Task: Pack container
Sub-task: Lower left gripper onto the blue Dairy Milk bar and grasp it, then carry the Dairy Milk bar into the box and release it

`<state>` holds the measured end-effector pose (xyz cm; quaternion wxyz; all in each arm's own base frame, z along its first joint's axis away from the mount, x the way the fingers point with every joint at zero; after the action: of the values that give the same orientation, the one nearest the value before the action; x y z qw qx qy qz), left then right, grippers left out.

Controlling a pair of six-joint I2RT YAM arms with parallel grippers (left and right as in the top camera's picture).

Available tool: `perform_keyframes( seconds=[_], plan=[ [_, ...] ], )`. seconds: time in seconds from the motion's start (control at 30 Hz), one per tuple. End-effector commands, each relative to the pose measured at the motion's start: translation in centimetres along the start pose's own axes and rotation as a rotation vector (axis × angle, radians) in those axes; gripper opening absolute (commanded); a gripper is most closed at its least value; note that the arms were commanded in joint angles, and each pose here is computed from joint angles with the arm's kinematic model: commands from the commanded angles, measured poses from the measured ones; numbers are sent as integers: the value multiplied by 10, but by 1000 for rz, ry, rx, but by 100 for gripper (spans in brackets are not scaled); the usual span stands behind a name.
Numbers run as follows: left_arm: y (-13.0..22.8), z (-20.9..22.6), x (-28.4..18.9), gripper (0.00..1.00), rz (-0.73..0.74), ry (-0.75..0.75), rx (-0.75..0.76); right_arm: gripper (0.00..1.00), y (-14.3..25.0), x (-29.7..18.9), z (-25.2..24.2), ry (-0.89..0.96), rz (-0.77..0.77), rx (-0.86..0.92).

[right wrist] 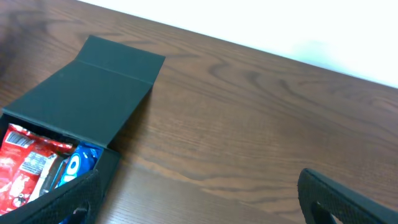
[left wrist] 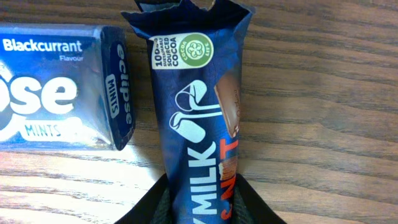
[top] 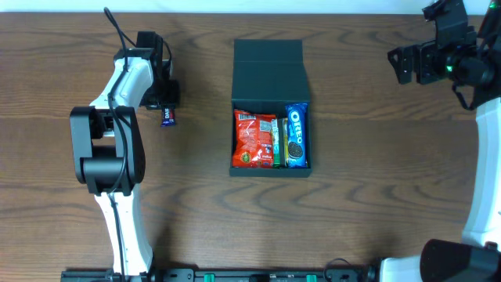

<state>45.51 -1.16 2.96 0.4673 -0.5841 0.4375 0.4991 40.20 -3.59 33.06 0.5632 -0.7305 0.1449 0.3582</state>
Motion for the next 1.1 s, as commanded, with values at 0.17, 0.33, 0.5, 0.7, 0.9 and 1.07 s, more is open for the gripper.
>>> perform_keyframes(
  seconds=[0.17, 0.33, 0.5, 0.7, 0.9, 1.07],
  plan=[
    [8, -7, 4, 23, 34, 14, -64, 99, 1, -1, -2, -3, -4, 20],
    [0, -23, -13, 23, 15, 35, -41, 99, 0, -1, -2, -2, -5, 19],
    [-13, -54, -51, 23, -28, 53, 15, 99, 0, -1, -2, -2, -5, 19],
    [0, -109, -104, 19, -29, 66, 70, 99, 1, -1, -2, -2, -5, 20],
    [37, -164, -137, 17, -2, 74, 194, 99, -1, -1, -3, 3, -14, 4],
    [67, -186, -158, 14, 19, 89, 268, 99, -3, -1, -4, 6, -20, -21]
  ],
)
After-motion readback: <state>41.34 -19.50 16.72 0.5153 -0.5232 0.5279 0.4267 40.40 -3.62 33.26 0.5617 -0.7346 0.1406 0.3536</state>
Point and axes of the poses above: each gripper's point midway between its finger pads, its own x axis out along the fingers, its own z axis along the line the jaws close on, y = z × x, the point moved 3 cm from there along -x, back along the fingers, and after that the axes turned 7 degrees about -x, right-handed, at the moved point
